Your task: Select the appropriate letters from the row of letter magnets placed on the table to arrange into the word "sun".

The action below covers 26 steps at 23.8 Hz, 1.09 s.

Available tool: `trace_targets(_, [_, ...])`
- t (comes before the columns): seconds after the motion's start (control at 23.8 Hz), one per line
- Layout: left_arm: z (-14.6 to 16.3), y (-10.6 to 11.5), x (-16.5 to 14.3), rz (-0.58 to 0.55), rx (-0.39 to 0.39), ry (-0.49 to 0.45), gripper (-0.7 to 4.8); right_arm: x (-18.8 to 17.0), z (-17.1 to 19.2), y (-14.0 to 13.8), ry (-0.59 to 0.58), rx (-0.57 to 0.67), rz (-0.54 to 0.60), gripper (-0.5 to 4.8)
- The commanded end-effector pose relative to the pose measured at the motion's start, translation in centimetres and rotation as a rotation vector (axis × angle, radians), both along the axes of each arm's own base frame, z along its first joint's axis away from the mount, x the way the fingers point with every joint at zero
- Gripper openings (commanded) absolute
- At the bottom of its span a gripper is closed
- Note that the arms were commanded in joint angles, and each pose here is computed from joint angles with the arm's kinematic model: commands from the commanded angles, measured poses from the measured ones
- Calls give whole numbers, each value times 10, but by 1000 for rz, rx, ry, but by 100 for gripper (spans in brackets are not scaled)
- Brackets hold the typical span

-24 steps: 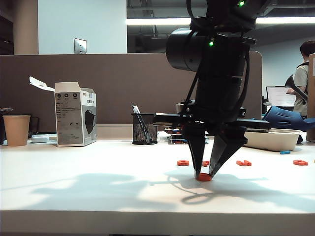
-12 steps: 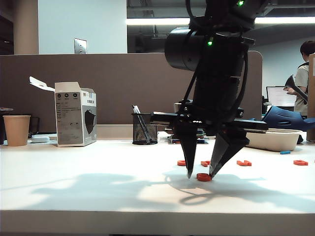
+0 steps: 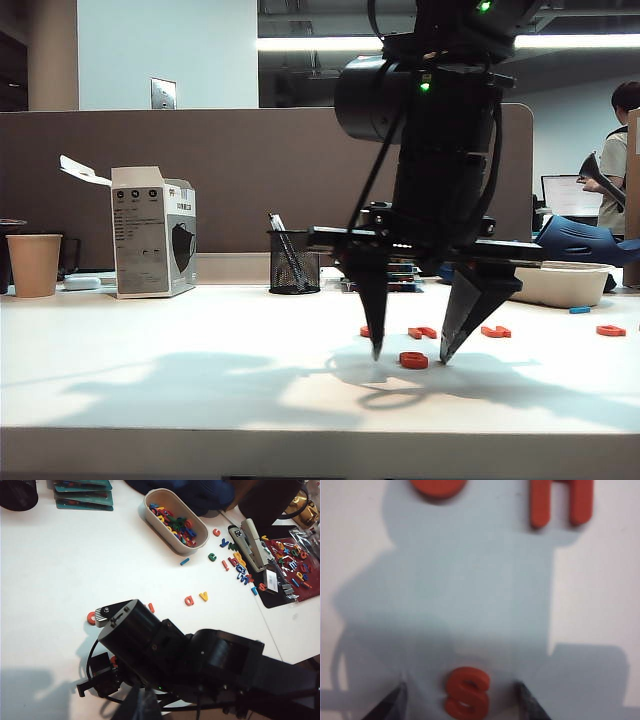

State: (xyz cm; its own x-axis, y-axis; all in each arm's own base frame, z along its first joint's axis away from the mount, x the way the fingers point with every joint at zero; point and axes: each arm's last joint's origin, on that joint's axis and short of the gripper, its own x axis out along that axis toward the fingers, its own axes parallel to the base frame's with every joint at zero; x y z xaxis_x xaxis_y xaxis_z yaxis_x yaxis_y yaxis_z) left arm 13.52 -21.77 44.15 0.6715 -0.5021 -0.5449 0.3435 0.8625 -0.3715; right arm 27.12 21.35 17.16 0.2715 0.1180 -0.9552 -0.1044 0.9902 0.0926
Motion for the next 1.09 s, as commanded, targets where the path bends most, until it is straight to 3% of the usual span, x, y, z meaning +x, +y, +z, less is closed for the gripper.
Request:
trace_targets(0.04, [2, 0, -1, -2, -8, -9, -5, 5, 7, 1, -9, -2, 18, 290])
trace_targets(0.29, [2, 1, -1, -2, -7, -9, -5, 12, 27, 5, -50, -22, 61, 289])
trace_targets(0.46, [2, 0, -1, -2, -8, -9, -5, 20, 53, 5, -157, -163, 42, 288])
trace_targets(0.59, [2, 0, -1, -2, -7, -9, -5, 29, 58, -1, -175, -165, 52, 274])
trace_targets(1.09, [2, 0, -1, -2, -7, -9, -5, 76, 47, -67, -122, -98, -72, 269])
